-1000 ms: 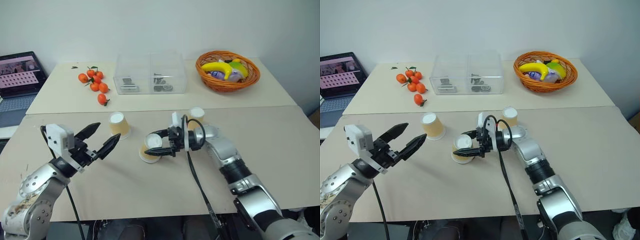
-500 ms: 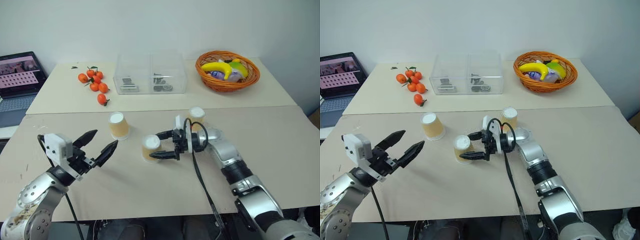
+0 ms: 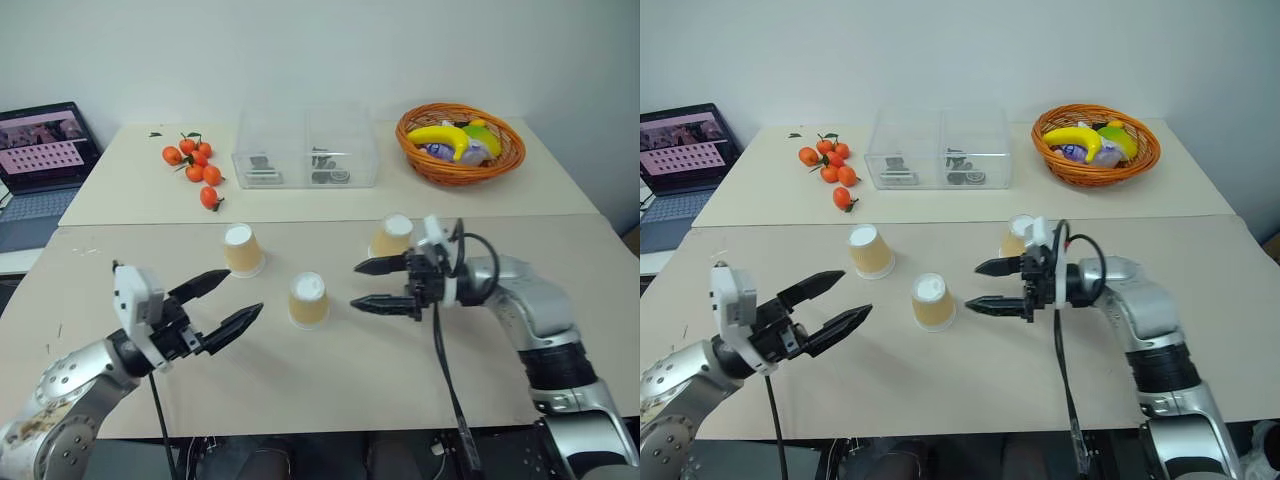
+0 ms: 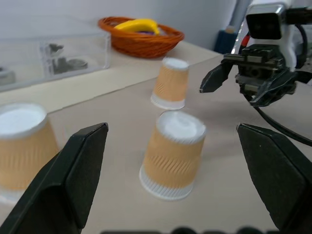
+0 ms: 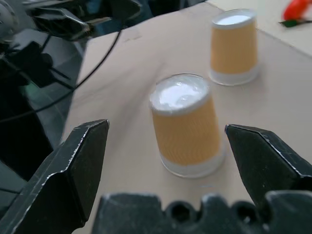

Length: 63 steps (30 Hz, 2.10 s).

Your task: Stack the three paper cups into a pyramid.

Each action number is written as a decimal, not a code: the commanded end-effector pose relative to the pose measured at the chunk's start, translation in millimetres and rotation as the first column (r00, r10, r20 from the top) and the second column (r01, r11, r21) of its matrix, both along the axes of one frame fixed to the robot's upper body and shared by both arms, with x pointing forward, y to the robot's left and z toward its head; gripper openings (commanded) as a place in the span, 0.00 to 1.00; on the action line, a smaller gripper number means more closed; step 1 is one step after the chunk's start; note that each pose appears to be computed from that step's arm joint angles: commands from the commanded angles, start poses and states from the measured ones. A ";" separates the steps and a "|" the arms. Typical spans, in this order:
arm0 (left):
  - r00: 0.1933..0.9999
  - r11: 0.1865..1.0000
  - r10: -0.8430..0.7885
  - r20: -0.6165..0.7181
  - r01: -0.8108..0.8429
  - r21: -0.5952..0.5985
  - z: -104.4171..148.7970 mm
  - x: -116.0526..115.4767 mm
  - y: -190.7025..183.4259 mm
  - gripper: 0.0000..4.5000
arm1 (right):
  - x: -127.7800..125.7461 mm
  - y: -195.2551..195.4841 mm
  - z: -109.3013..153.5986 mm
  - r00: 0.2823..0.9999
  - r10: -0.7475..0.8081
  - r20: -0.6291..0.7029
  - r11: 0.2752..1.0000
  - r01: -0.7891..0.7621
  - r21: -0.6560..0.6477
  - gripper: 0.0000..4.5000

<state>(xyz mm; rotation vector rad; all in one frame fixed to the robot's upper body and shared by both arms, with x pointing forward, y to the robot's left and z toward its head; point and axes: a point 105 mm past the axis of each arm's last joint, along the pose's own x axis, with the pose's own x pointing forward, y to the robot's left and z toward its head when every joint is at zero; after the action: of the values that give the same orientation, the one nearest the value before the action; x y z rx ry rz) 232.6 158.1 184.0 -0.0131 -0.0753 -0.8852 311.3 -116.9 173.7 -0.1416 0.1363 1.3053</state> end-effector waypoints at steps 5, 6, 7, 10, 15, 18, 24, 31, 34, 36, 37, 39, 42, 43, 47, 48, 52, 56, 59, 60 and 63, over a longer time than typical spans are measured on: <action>0.987 0.986 -0.159 0.024 0.158 0.056 6.9 -3.3 -21.4 1.00 | 58.4 -72.5 -12.2 0.867 -0.395 0.303 0.874 0.457 -0.166 0.99; 0.986 0.984 -0.166 0.022 0.164 0.063 6.7 -3.1 -21.2 1.00 | 62.8 -74.2 -14.1 0.856 -0.411 0.313 0.864 0.475 -0.165 0.99; 0.985 0.983 -0.170 0.022 0.168 0.068 6.9 -2.7 -20.6 1.00 | 67.7 -73.6 -15.8 0.846 -0.418 0.332 0.857 0.488 -0.165 0.99; 0.985 0.982 -0.172 0.026 0.169 0.079 8.8 -0.9 -18.4 1.00 | 78.6 -64.0 -18.1 0.839 -0.413 0.354 0.860 0.487 -0.152 0.99; 0.986 0.984 -0.164 0.028 0.162 0.077 10.5 -1.0 -17.7 1.00 | 92.9 -51.7 -12.3 0.843 -0.395 0.365 0.875 0.466 -0.128 0.99; 0.988 0.987 -0.150 0.025 0.147 0.070 9.6 -0.4 -16.8 1.00 | 97.4 -47.1 -6.8 0.849 -0.384 0.363 0.886 0.449 -0.112 0.99; 0.993 0.993 -0.112 0.024 0.110 0.049 8.5 1.1 -15.1 1.00 | 103.0 -41.7 -1.0 0.854 -0.374 0.363 0.897 0.432 -0.092 0.99; 0.998 0.997 -0.069 0.010 0.068 0.030 5.4 0.3 -13.8 1.00 | 112.1 -26.2 9.9 0.862 -0.378 0.337 0.910 0.413 -0.034 0.99; 0.999 0.998 -0.050 -0.001 0.050 0.027 1.9 -0.9 -11.0 1.00 | 113.7 -21.0 12.1 0.866 -0.369 0.338 0.915 0.402 -0.030 0.99; 0.999 0.999 -0.038 -0.010 0.039 0.025 -0.3 -1.6 -8.8 1.00 | 113.7 -16.1 15.7 0.871 -0.357 0.337 0.922 0.386 -0.019 0.99; 0.999 0.999 -0.030 -0.014 0.031 0.024 -1.6 -1.2 -7.3 1.00 | 113.5 -14.0 17.0 0.874 -0.353 0.333 0.926 0.378 -0.013 0.99; 1.000 1.000 -0.017 -0.016 0.017 0.025 -3.3 0.3 -5.0 1.00 | 114.5 -12.0 16.3 0.877 -0.352 0.326 0.927 0.376 -0.010 0.99; 1.000 1.000 -0.011 -0.015 0.011 0.024 -3.3 1.1 -4.0 1.00 | 113.9 -10.8 12.1 0.883 -0.341 0.324 0.930 0.367 -0.021 0.99; 1.000 1.000 -0.010 -0.015 0.010 0.025 -3.2 1.2 -4.1 1.00 | 113.6 -10.7 11.4 0.883 -0.338 0.326 0.931 0.364 -0.022 0.94; 1.000 1.000 0.001 -0.013 0.000 0.028 -3.7 1.0 -3.1 1.00 | 110.8 -9.5 11.1 0.893 -0.321 0.315 0.940 0.341 -0.008 0.68; 1.000 1.000 0.005 -0.013 -0.004 0.027 -3.9 1.0 -2.5 1.00 | 112.5 -10.9 11.0 0.890 -0.335 0.310 0.935 0.355 -0.007 0.61; 0.999 0.999 0.036 -0.016 -0.036 0.023 -4.8 2.1 2.6 1.00 | 115.2 -15.3 13.6 0.881 -0.357 0.309 0.926 0.377 -0.006 0.59; 0.998 0.998 0.055 -0.029 -0.055 0.030 -9.0 -0.9 8.6 1.00 | 102.7 -16.1 13.8 0.922 -0.283 0.263 0.954 0.298 -0.016 0.59; 0.996 0.997 0.077 -0.043 -0.076 0.032 -12.8 -3.9 14.4 1.00 | 63.3 -12.7 7.5 0.973 -0.071 0.221 0.994 0.087 -0.065 0.59; 0.995 0.996 0.084 -0.046 -0.082 0.036 -14.4 -4.5 15.8 1.00 | 49.7 -9.9 4.3 0.981 -0.012 0.194 0.997 0.026 -0.071 0.59; 0.995 0.995 0.089 -0.051 -0.087 0.038 -16.7 -5.4 16.2 1.00 | 18.7 0.5 -9.8 0.987 0.099 0.130 0.991 -0.085 -0.107 0.59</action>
<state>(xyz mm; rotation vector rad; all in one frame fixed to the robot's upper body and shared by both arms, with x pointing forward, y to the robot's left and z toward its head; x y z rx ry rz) 229.7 176.4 158.4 -0.0252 0.0344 -0.7865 348.0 -129.7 152.6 -0.3038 0.1151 1.2806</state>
